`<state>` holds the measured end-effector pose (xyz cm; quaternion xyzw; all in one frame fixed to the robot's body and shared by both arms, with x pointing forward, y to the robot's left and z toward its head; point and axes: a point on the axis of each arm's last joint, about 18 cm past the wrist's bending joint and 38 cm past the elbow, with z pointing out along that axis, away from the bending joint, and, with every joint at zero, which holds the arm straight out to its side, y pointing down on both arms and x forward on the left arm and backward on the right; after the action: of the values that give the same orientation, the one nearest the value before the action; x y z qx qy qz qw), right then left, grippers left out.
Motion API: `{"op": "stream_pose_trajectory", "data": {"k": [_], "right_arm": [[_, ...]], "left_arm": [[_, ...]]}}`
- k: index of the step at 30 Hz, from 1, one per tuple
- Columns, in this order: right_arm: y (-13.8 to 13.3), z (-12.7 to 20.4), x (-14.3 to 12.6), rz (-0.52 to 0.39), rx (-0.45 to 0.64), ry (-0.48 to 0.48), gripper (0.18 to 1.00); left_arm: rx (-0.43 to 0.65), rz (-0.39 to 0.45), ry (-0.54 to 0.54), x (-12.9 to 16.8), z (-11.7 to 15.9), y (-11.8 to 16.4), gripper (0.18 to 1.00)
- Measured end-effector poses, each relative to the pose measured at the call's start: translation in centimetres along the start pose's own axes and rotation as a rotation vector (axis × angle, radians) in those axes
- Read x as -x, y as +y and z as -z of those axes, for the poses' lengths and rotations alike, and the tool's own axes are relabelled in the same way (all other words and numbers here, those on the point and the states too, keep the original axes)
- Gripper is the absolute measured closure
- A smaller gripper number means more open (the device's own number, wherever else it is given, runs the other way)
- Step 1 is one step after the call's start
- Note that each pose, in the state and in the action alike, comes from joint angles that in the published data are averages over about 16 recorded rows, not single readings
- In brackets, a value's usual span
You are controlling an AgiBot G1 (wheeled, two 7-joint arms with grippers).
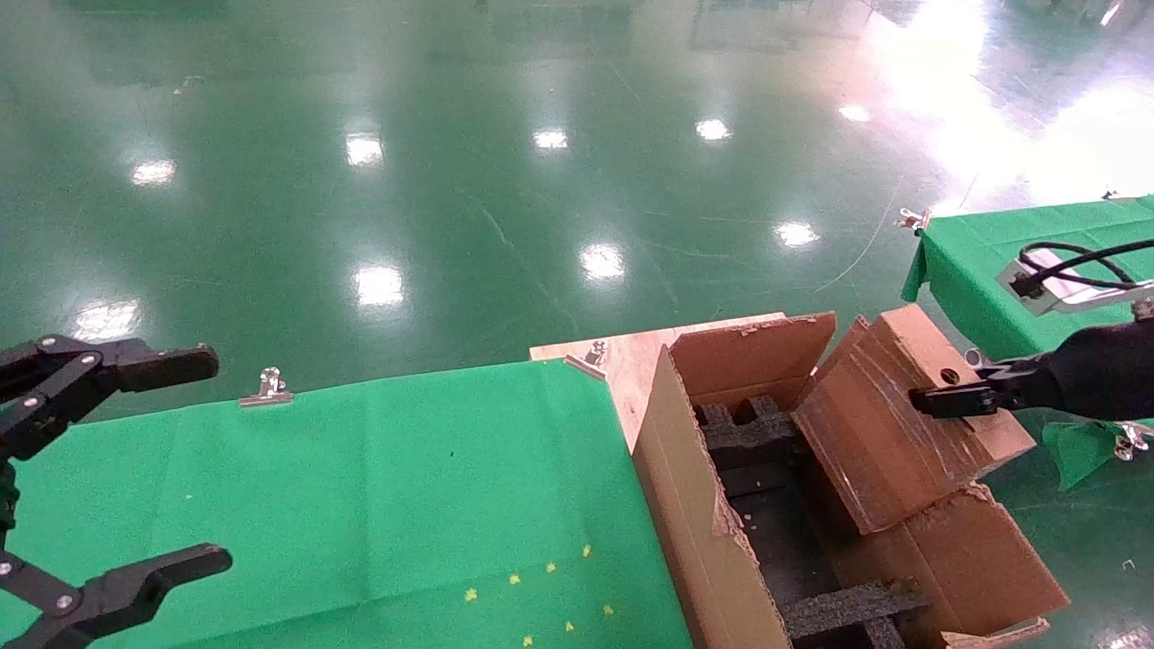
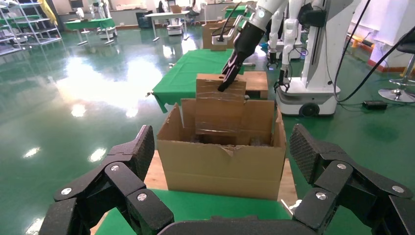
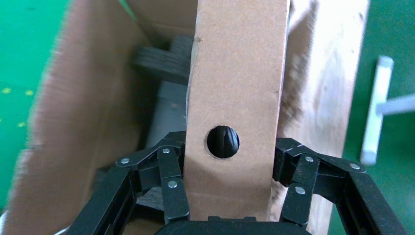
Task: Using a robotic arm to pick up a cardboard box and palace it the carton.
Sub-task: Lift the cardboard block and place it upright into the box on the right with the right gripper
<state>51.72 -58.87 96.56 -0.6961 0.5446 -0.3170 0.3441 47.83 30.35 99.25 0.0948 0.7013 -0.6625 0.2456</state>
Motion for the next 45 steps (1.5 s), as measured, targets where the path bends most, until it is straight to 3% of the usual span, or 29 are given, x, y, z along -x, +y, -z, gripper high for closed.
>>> {"op": "stream_pose_trajectory", "data": {"k": [20,45], "right_arm": [[2.9,-3.8,-0.1,-0.080,0.043,0.075,0.880],[4.6,-11.6,1.6,-0.059,0.068,0.122,0.882]], "left_arm": [[0.000,0.000,0.000,0.0,0.0,0.0,0.184],[0.000,0.000,0.000,0.0,0.0,0.0,0.184]]}}
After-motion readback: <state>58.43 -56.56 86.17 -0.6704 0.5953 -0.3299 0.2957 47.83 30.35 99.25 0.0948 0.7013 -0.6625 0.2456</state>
